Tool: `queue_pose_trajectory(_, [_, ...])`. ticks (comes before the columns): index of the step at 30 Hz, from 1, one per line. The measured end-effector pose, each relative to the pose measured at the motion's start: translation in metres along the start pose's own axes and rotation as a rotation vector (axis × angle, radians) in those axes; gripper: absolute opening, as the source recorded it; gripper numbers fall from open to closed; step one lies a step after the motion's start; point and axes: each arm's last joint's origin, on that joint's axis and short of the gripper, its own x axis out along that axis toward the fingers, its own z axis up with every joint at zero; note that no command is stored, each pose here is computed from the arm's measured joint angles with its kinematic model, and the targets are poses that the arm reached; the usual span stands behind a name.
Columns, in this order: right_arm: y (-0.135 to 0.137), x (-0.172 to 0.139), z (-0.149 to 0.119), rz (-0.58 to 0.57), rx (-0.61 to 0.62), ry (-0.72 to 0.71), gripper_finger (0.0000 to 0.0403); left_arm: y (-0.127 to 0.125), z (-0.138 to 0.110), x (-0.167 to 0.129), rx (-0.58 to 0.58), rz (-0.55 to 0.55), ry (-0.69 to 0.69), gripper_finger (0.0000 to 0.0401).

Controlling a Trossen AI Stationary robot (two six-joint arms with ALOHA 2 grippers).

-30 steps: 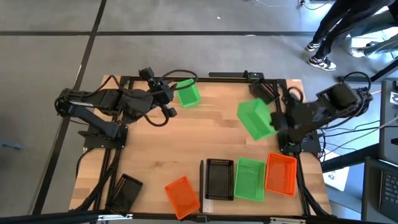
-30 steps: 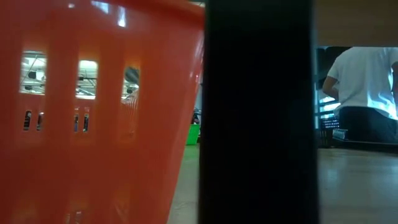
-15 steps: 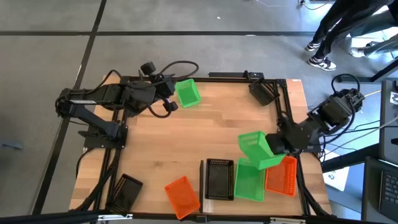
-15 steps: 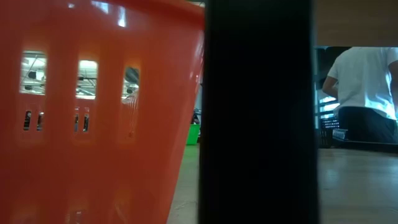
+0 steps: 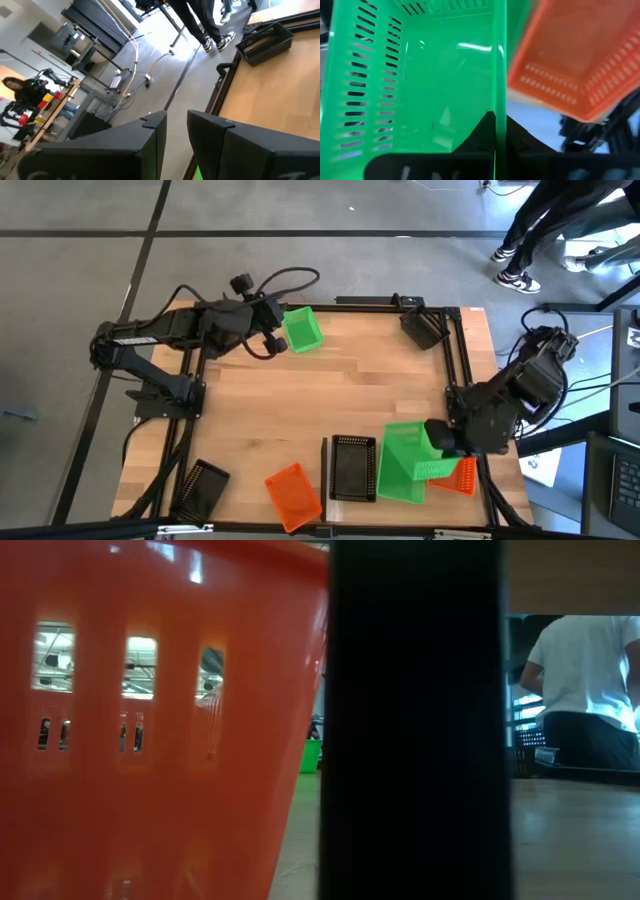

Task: Stack baskets on shelf by color
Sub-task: Stack the bottom green bin on the green bin on the shelf, then stack the bottom black bin on the black bin on the shelf

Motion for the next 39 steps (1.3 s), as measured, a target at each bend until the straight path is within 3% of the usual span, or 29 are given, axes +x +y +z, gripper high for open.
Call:
queue_pose_trajectory(3, [-0.001,0.009,-0.003,-0.052,0.009,-0.035,0.0000,-0.002,-0.001,0.000,0.051,-0.065,-0.015,0.0071])
queue_pose_trajectory(9, [0.002,0.026,-0.006,-0.107,0.011,-0.093,0.0000,-0.012,0.000,-0.002,0.125,-0.385,-0.142,0.0071])
queue_pose_trajectory(16, [0.007,0.041,-0.010,-0.133,0.013,-0.131,0.0000,-0.019,-0.003,-0.006,0.167,-0.620,-0.200,0.0071])
queue_pose_trajectory(30, [0.012,0.058,-0.013,-0.147,-0.033,-0.177,0.0005,-0.020,-0.003,-0.006,0.167,-0.627,-0.203,0.0071])
queue_pose_trajectory(39, [0.012,0.059,-0.013,-0.147,0.004,-0.183,0.0071,-0.020,-0.003,-0.006,0.167,-0.627,-0.203,0.0071])
